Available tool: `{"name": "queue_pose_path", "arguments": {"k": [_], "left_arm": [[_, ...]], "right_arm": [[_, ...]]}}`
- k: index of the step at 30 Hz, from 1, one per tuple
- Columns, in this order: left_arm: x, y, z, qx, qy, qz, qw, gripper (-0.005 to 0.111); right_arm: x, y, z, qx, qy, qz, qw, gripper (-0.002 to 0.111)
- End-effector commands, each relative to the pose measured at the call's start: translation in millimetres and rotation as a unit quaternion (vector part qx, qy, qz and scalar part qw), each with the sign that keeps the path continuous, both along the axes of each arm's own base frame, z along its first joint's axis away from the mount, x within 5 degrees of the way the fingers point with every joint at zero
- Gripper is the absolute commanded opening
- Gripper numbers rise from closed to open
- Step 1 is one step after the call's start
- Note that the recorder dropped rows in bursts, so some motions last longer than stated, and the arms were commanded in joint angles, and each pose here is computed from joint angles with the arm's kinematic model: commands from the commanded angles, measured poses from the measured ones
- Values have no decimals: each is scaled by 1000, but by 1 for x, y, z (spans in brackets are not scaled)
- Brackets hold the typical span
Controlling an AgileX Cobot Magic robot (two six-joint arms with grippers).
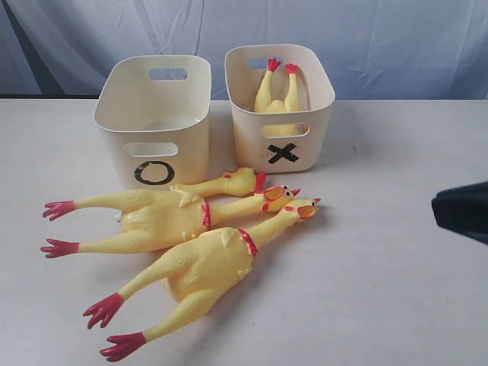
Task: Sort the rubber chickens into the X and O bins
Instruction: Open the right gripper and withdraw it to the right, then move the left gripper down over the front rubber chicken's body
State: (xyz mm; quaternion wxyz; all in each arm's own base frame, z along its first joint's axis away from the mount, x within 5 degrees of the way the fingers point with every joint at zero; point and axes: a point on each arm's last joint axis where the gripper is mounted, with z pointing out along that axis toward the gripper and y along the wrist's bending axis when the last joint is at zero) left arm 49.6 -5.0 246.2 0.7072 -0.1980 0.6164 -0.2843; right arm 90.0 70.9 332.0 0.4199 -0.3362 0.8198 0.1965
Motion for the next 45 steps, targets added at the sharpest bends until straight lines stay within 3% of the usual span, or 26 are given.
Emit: {"name": "queue_pose_path", "arguments": {"k": [1, 4, 8, 13, 16, 19, 23, 26, 32, 37, 41, 45], "left_arm": [[-2, -8, 28, 59, 7, -37, 998, 0], [5, -17, 41, 128, 47, -81, 987, 0], [25, -31, 54, 239, 114, -170, 949, 0], [58, -45, 65, 301, 164, -271, 900, 2], [78, -51, 67, 309, 185, -314, 878, 11], [96, -55, 68, 332, 192, -356, 852, 27], [117, -58, 65, 345, 209, -383, 831, 42], [129, -61, 62, 363, 215, -399, 814, 43], [147, -88, 49, 419, 206, -465, 752, 43], [158, -121, 27, 478, 221, -518, 674, 43], [170, -147, 17, 507, 223, -521, 649, 49], [176, -170, 12, 512, 215, -528, 643, 60]], "right_arm": [[-13, -5, -13, 19, -9, -7, 1000, -1], [-20, -6, -19, 34, -6, -5, 999, -1], [-27, -7, -22, 53, -8, -4, 999, -1], [-33, -9, -19, 62, -23, -3, 998, -1], [-35, -10, -18, 64, -29, -3, 998, -1], [-35, -10, -18, 65, -29, -3, 997, -1], [-35, -10, -18, 65, -29, -3, 997, -1], [-35, -10, -18, 65, -30, -3, 997, -1], [-34, -10, -17, 70, -39, -9, 997, -1], [-34, -10, -16, 71, -41, -10, 997, -1], [-34, -10, -16, 71, -41, -10, 997, -1], [-34, -10, -16, 71, -41, -10, 997, -1]]}}
